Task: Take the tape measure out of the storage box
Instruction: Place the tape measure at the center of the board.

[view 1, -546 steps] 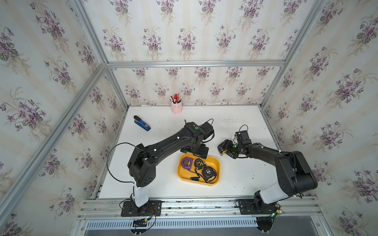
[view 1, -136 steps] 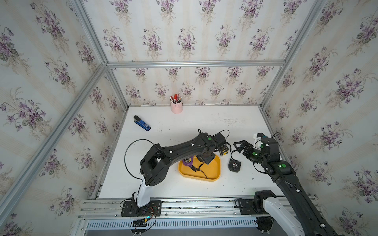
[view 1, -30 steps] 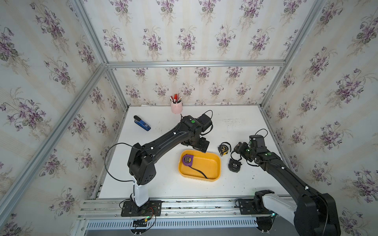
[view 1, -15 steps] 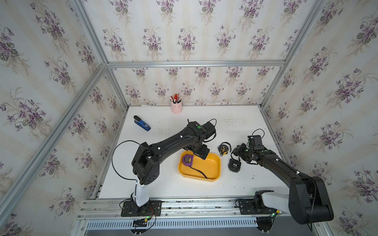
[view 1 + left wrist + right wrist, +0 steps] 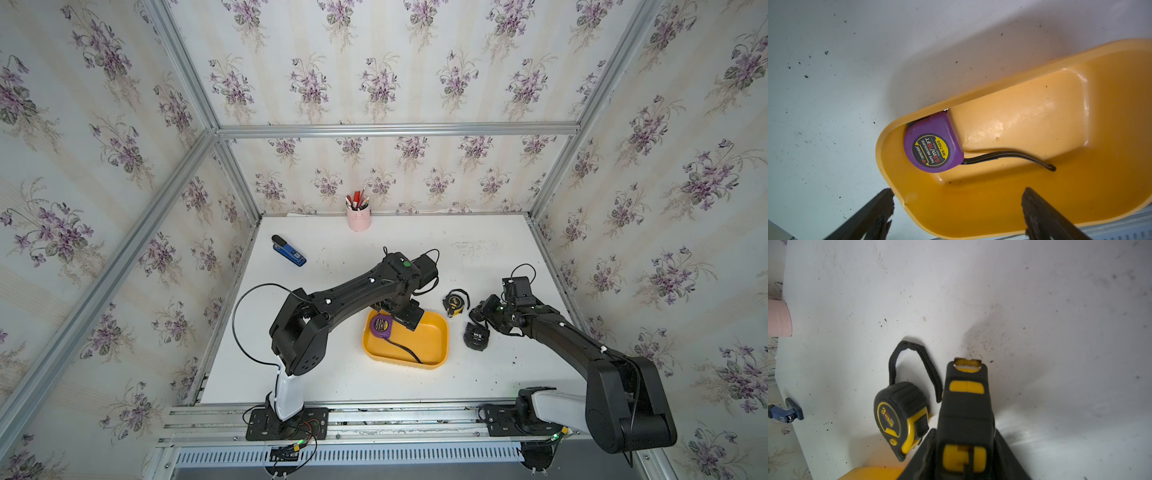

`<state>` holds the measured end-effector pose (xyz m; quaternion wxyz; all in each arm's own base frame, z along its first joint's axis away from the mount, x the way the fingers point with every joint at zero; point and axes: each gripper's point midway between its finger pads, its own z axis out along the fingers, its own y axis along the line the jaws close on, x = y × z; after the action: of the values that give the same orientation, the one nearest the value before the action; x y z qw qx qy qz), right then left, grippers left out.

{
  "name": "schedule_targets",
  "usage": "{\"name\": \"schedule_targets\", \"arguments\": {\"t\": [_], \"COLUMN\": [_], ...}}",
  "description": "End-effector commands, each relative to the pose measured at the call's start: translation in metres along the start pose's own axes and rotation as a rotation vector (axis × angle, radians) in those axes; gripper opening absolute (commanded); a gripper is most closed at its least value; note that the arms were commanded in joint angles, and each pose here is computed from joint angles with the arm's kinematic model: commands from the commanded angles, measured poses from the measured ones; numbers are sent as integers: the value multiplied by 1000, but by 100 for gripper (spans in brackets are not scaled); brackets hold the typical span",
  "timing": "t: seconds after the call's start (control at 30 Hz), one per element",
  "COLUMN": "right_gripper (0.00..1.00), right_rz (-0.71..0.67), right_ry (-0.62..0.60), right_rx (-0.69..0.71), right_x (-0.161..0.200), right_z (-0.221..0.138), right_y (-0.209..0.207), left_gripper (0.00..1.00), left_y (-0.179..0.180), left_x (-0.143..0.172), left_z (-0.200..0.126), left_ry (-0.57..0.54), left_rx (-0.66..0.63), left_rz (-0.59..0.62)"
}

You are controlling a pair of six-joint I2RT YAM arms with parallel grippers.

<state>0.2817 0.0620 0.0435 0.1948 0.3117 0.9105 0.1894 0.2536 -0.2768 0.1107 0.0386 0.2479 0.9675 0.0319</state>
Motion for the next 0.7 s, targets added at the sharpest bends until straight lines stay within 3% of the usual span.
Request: {"name": "schedule_targets", "arguments": {"t": [0.0, 0.1, 0.2, 0.67], "right_gripper": [57, 70, 77, 88], "right_rz": [-11, -12, -16, -11], "right_ry": [-9, -22, -34, -146], "right_rx": [28, 26, 35, 101], "right_x": [0, -1, -4, -16], "right_z": [-3, -7, -12, -48], "right_y": [-6, -5, -5, -16], "left_gripper": [99, 99, 99, 100], "left_y": [1, 1, 1, -2], "left_x": [-1, 0, 1, 9], "left_z": [2, 3, 4, 18], "left_ry": [-1, 5, 10, 34], "left_rx": [-9, -13, -15, -19], "left_rz": [1, 8, 15, 24]}}
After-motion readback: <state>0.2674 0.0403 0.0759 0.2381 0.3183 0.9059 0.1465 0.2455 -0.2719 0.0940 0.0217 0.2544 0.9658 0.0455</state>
